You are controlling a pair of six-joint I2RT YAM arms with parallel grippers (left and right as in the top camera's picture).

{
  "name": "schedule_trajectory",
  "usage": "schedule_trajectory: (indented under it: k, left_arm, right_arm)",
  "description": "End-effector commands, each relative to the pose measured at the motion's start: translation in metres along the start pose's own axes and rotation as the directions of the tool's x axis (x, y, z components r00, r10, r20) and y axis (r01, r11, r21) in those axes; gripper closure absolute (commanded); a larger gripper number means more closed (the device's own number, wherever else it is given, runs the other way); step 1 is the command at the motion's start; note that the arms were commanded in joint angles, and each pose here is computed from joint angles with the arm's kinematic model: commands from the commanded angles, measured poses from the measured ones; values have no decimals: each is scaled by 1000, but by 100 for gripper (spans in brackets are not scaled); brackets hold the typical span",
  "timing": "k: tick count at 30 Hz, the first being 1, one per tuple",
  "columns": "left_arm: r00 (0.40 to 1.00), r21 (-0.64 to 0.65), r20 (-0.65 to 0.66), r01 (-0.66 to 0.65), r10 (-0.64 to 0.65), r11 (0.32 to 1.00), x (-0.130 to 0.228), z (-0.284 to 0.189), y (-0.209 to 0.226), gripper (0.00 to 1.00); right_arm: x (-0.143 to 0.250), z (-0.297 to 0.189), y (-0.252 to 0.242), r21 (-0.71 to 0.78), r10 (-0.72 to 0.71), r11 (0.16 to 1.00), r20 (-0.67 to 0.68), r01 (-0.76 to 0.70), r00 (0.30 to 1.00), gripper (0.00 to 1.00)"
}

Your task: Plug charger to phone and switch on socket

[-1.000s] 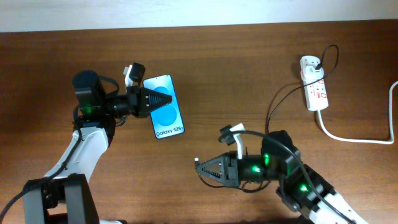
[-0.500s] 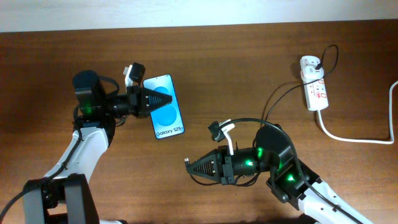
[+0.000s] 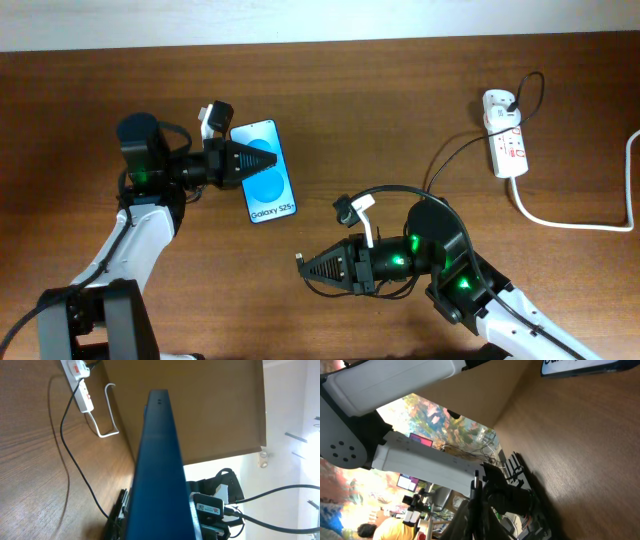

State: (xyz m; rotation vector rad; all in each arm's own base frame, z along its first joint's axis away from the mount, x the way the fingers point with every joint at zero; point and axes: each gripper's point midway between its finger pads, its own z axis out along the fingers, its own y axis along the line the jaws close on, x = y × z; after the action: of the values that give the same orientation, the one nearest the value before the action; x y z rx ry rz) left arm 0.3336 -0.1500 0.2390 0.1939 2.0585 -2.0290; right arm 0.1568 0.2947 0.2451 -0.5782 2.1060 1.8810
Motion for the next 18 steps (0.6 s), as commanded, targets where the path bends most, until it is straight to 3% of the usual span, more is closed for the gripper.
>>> schedule_trajectory:
  k: [1, 6, 9, 13, 18]
  left_arm:
    - [999, 9, -14, -38, 38, 999, 2, 0, -6, 100]
    - [999, 9, -14, -38, 38, 999, 2, 0, -6, 100]
    - [998, 6, -10, -56, 56, 998, 0, 0, -6, 100]
    - [996, -3, 6, -87, 87, 996, -4, 0, -7, 100]
    - [996, -3, 6, -87, 87, 996, -4, 0, -7, 100]
  right_arm:
    - [-5, 0, -1, 10, -22, 1000, 20, 22, 1000, 96]
    - [-7, 4, -13, 37, 14, 999, 24, -15, 1000, 96]
    - [-6, 13, -35, 61, 127, 990, 8, -127, 992, 96]
    - [-20, 21, -29, -21, 98, 995, 15, -98, 995, 96]
    - [-22, 27, -47, 8, 136, 991, 28, -136, 990, 96]
